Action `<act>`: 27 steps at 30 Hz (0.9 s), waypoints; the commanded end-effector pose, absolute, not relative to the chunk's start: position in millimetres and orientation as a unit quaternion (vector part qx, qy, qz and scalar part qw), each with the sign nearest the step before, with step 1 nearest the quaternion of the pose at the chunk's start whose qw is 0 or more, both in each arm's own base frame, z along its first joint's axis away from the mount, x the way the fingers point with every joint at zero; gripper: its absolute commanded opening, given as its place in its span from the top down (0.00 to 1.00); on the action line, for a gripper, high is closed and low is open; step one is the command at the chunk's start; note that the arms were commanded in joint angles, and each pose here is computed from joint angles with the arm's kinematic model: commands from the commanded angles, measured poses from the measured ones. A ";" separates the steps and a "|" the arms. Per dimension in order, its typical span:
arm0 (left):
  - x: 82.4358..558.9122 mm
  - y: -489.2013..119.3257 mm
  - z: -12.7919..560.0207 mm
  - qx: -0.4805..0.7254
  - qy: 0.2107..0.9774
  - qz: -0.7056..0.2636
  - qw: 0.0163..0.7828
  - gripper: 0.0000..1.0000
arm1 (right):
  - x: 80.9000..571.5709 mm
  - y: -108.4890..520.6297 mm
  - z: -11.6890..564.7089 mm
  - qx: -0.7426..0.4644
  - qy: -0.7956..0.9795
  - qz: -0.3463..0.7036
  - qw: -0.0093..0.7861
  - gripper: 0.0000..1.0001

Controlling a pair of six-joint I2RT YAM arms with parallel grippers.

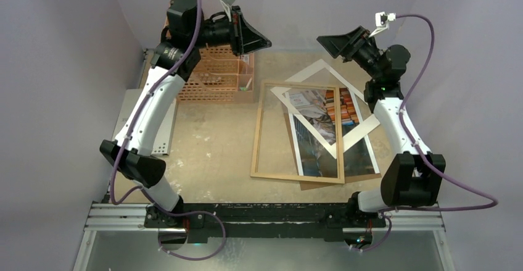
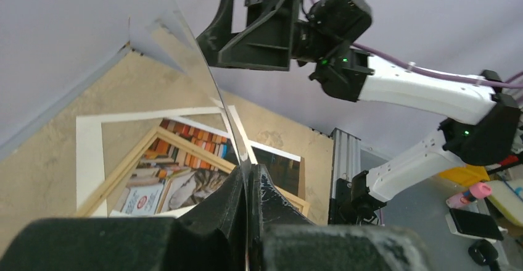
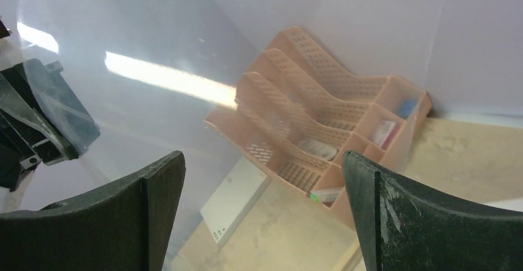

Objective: Put the photo into the frame
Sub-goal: Adjust the photo frame item.

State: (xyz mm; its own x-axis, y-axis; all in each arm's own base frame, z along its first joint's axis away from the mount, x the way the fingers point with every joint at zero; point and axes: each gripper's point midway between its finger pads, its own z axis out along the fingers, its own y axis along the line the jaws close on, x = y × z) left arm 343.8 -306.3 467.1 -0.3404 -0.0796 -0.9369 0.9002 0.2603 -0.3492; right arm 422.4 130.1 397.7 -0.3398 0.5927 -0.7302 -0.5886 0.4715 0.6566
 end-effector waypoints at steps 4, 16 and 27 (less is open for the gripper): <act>294.6 -291.9 545.1 0.396 0.519 -0.508 0.562 1.00 | 391.5 135.4 441.9 -0.042 0.568 0.550 0.610 0.01; 278.5 -285.0 570.9 0.399 0.487 -0.511 0.585 1.00 | 371.0 141.2 457.0 -0.081 0.519 0.587 0.616 0.01; 331.4 -255.8 566.5 0.316 0.530 -0.492 0.613 1.00 | 336.1 99.7 447.2 -0.082 0.470 0.633 0.610 0.36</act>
State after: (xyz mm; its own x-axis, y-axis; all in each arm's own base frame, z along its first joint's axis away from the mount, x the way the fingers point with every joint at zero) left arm 327.9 -275.1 536.3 -0.1259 -0.1901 -0.9736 0.9454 0.2743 -0.1758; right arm 360.8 114.2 438.4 -0.2554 0.6689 -0.6981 -0.8011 0.2579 0.5401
